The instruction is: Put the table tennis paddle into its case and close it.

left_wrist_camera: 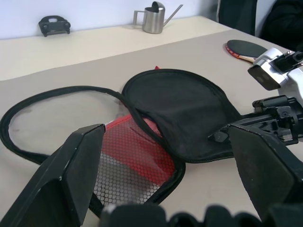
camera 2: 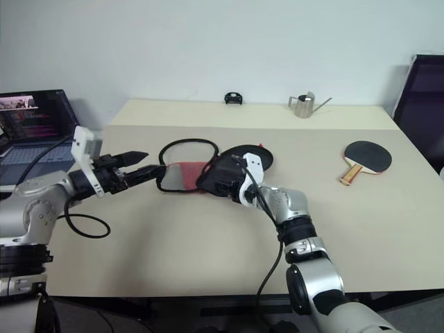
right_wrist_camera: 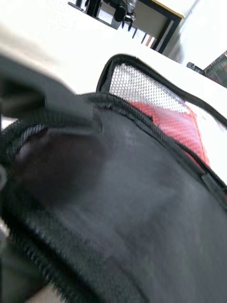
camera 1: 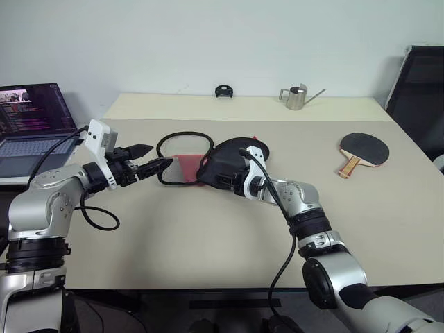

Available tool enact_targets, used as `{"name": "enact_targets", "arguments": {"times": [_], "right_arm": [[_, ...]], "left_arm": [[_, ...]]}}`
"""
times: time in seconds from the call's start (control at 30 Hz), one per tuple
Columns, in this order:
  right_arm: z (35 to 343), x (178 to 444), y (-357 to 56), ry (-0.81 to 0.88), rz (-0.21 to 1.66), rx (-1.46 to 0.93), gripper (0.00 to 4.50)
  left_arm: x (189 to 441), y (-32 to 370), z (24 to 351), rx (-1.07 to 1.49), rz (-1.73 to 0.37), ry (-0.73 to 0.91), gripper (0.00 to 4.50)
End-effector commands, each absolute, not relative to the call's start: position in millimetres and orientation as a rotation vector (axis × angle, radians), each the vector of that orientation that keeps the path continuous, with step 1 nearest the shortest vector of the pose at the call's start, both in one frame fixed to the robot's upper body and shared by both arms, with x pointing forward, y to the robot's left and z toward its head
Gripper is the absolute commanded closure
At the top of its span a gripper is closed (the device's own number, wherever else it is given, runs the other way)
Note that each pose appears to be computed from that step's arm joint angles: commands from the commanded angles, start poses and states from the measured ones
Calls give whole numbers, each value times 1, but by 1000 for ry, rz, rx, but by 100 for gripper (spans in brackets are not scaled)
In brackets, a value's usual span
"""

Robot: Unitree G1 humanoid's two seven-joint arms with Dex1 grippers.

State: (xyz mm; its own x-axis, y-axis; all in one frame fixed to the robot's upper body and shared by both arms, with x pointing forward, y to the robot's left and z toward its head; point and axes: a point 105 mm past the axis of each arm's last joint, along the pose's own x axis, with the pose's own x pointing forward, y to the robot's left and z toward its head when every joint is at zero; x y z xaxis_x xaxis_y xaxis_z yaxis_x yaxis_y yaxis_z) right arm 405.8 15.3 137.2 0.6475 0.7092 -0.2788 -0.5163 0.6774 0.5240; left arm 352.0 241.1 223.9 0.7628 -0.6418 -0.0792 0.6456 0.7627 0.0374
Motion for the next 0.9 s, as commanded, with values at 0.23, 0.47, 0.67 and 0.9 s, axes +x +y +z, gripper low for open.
{"name": "enact_targets", "arguments": {"times": [0.23, 0.47, 0.67, 0.9], "right_arm": [[158, 405, -15, 437, 689, 415, 447], [150, 386, -54, 484, 661, 385, 447], [141, 366, -82, 554, 647, 349, 447], [138, 362, -99, 593, 639, 295, 447]], "left_arm": [[343, 231, 233, 112, -754, 34, 0], [336, 209, 223, 111, -853, 73, 0], [329, 184, 216, 95, -951, 97, 0], [325, 171, 210, 84, -1003, 120, 0]]}}
